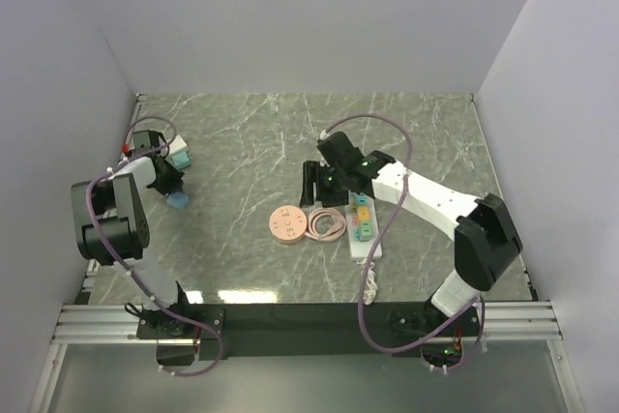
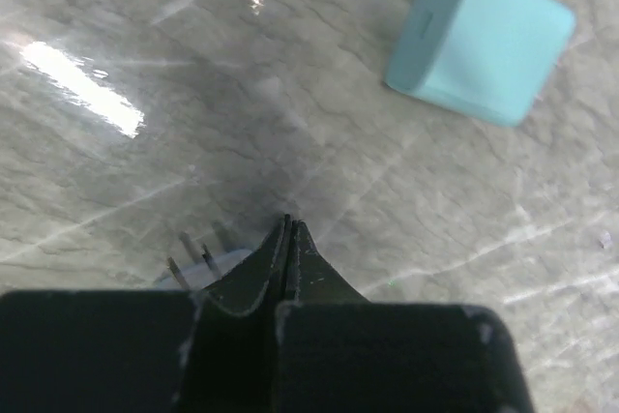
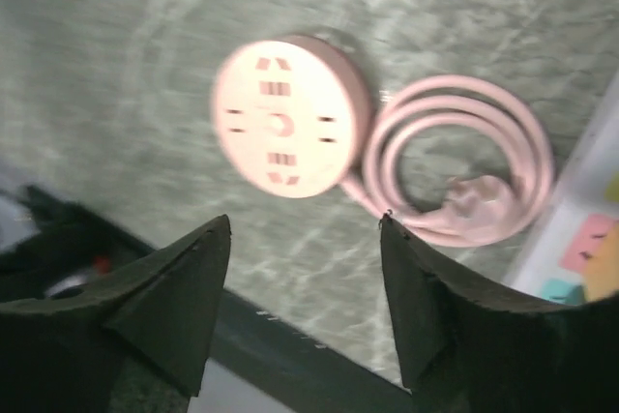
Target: Pull the plug off the socket
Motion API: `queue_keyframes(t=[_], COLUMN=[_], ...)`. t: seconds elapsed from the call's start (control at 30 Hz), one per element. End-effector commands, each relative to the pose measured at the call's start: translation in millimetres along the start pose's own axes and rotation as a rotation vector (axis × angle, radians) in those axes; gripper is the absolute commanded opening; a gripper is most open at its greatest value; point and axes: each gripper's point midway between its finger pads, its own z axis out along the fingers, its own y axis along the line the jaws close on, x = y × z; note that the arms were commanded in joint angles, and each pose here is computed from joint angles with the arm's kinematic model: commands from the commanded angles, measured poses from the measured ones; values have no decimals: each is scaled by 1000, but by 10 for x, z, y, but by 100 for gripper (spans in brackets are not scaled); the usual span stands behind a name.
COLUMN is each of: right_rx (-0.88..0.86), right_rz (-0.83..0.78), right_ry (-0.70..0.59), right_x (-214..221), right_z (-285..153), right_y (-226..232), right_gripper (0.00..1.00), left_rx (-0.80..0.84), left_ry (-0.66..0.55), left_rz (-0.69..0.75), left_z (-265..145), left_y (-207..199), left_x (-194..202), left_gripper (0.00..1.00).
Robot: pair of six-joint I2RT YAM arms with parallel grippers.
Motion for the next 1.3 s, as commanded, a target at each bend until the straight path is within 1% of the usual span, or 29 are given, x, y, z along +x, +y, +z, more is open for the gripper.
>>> queue_keyframes(t=[0.0, 0.03, 0.1, 0.2, 0.3, 0.37, 0.4, 0.43, 0.53, 0.63, 0.77, 0.8, 0.93, 1.07, 1.13, 1.27], right_rx=[132, 149, 165, 155, 102, 56, 60, 64, 124, 152, 139, 144, 156, 162, 163, 183], right_rz=[-78, -92, -110, -164, -228, -298, -326, -378, -462, -498, -520, -521, -519, -505, -500, -480], right_ry=[32, 40, 62, 92, 126, 132, 134, 129, 127, 118, 96, 110, 153, 172, 193, 202], right_x=[137, 175, 241, 380, 524, 604, 630, 641, 684, 676, 642, 669, 739, 822, 874, 889], right_z=[136, 200, 305, 446, 561, 607, 630, 651, 749, 858, 982, 1028, 1097, 1106, 1130, 1142], right_y=[-215, -228, -264, -257, -193, -118, -118, -132, -265, -360, -336, -355, -403, -456, -477, -499], right_gripper=[73, 78, 78, 76, 70, 66, 65, 65, 65, 65, 64, 63, 48, 46, 39, 38], left_rx=[150, 179, 284, 380, 437, 450, 463, 463, 468, 469, 479, 480, 472, 464, 463, 463], left_ry=[-58, -63, -52, -14, 21, 37, 43, 47, 55, 56, 52, 52, 66, 65, 72, 80], left_rz=[39, 37, 44, 70, 99, 89, 91, 93, 101, 109, 114, 113, 120, 124, 122, 123], left_z=[-281, -353, -574, -819, -977, -1035, -1063, -1070, -1115, -1149, -1186, -1185, -1175, -1162, -1149, -1139], left_y=[-335, -389, -580, -750, -805, -760, -757, -738, -695, -677, -676, -677, -633, -581, -567, -543], left_x=[-190, -214, -198, -60, 137, 237, 271, 299, 364, 390, 400, 394, 450, 496, 522, 562], left_gripper=[0, 1, 1, 1, 1, 1, 1, 1, 0, 1, 1, 1, 1, 1, 1, 1])
